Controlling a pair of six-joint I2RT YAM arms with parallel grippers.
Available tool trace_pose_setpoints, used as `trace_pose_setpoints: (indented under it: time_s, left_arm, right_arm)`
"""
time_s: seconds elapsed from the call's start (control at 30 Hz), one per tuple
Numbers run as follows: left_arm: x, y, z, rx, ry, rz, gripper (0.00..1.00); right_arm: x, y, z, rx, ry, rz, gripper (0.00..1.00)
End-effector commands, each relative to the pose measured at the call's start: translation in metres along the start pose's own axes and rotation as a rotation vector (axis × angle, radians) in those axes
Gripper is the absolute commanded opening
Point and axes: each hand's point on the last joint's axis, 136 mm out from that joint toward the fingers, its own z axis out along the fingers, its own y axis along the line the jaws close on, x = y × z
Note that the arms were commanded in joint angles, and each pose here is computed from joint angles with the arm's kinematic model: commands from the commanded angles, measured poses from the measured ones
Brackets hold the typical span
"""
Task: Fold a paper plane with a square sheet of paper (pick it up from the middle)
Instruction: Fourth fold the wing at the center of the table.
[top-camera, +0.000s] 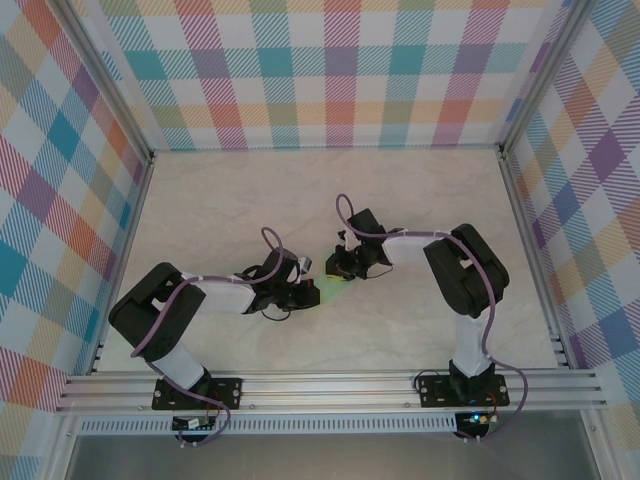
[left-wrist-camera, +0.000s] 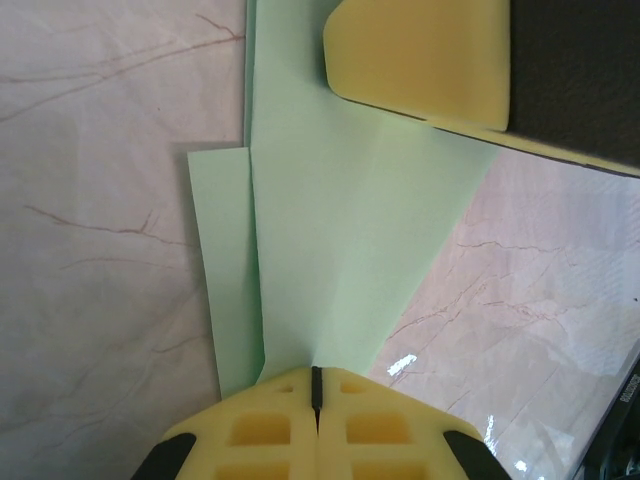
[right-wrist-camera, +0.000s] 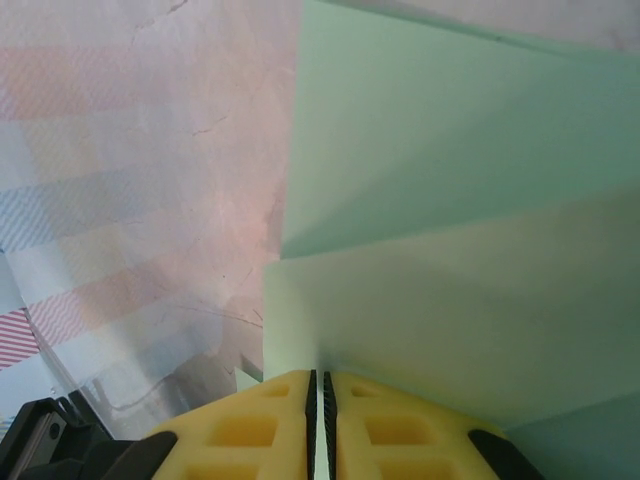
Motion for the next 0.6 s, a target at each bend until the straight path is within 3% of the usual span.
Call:
trace_pose_setpoints:
  time_s: [0.0,0.57]
  left_arm:
    - [0.03,0.058,0.002,-0.192,0.075,-0.064,0.0]
    - [0.038,0.065,0.003,-0.205,0.096,-0.061,0.0]
  right_arm:
    - [-0.015,-0.019,0.001,0.048,-0.03,0.007,0.14]
    - [-0.06,-0.036,-0.018,0.005,-0.091,0.064,0.16]
